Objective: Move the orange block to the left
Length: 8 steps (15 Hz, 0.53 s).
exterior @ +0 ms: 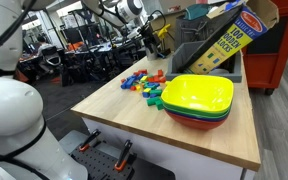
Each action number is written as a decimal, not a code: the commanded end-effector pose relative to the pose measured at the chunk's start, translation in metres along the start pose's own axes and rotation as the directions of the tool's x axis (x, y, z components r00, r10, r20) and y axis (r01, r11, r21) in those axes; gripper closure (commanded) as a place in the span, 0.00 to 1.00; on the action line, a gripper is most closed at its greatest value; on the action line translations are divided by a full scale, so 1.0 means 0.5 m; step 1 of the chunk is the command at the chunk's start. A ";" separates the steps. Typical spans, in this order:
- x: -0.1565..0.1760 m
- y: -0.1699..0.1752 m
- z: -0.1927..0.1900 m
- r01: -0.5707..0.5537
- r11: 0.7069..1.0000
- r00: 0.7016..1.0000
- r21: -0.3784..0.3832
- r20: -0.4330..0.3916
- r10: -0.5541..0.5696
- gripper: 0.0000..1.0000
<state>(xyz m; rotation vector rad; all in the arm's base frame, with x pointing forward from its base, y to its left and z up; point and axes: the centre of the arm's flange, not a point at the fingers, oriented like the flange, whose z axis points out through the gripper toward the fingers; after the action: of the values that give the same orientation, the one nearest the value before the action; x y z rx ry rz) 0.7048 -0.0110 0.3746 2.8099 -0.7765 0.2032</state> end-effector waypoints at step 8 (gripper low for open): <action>-0.187 0.032 -0.024 -0.052 0.985 0.998 0.163 0.033 0.047 0.00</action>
<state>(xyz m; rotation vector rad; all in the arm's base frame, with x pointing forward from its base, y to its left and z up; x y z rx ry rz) 0.6573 0.0169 0.3703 2.9082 -0.8616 0.2194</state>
